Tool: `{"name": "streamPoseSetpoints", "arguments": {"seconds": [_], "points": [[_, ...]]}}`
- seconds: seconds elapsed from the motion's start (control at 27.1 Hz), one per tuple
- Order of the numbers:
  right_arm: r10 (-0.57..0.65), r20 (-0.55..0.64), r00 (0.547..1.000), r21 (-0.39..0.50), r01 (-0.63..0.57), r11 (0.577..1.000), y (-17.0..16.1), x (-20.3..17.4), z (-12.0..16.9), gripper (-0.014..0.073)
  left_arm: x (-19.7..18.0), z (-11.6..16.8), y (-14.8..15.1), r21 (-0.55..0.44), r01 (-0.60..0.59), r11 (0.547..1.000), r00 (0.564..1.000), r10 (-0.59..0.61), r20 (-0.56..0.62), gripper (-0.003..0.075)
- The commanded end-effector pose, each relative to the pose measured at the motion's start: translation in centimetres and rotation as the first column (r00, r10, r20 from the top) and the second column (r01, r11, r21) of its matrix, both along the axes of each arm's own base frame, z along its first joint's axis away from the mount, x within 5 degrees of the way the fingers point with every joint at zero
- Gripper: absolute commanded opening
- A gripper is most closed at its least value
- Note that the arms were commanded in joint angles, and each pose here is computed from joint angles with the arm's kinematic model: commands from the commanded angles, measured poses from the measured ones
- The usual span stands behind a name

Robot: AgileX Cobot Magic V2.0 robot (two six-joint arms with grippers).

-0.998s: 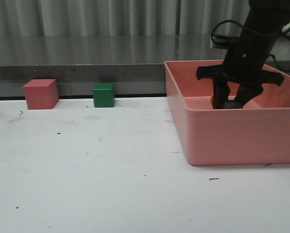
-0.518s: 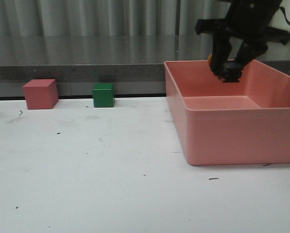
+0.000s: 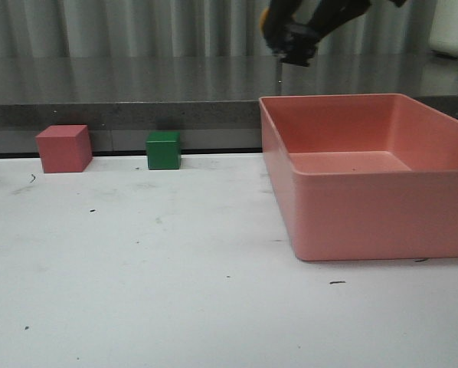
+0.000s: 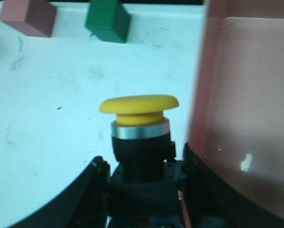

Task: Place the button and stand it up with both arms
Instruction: 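Lift the button out of the bin with the right gripper, then lower the button onto the table near the cubes and open the right gripper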

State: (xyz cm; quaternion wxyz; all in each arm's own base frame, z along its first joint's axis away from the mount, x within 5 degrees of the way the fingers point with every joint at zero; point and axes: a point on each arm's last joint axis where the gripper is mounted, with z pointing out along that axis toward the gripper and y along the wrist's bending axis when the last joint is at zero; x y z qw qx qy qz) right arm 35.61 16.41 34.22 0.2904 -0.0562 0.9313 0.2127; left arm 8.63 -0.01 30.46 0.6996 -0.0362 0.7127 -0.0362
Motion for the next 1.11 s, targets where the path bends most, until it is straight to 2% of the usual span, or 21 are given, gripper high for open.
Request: {"name": "streamPoseSetpoints", "arguments": {"seconds": [0.0, 0.15, 0.63, 0.81, 1.07], "points": [[0.035, 0.090, 0.995, 0.128, -0.046, 0.991, 2.4, -1.5, 3.0, 0.0183, 0.0, 1.9, 0.0, -0.008, -0.001, 1.000, 0.994, 0.002, 0.109, 0.0417], [0.110, 0.063, 0.992, 0.147, -0.119, 0.982, 5.6, -2.4, 1.9, 0.0183, 0.0, 1.9, 0.0, -0.008, -0.001, 1.000, 0.994, 0.002, 0.109, 0.0417], [0.362, -0.015, 0.932, 0.049, -0.361, 0.931, 15.2, -5.7, -2.9, 0.0183, 0.0, 1.9, 0.0, -0.008, -0.001, 1.000, 0.994, 0.002, 0.109, 0.0417], [0.317, -0.048, 0.947, 0.009, -0.317, 0.948, 16.9, -4.6, -5.0, 0.0183, 0.0, 1.9, 0.0, -0.008, -0.001, 1.000, 0.994, 0.002, 0.109, 0.0417], [0.069, -0.084, 0.994, -0.087, -0.077, 0.993, 17.0, -1.9, -8.3, 0.0183, 0.0, 1.9, 0.0, -0.008, -0.001, 1.000, 0.994, 0.002, 0.109, 0.0417]]}}
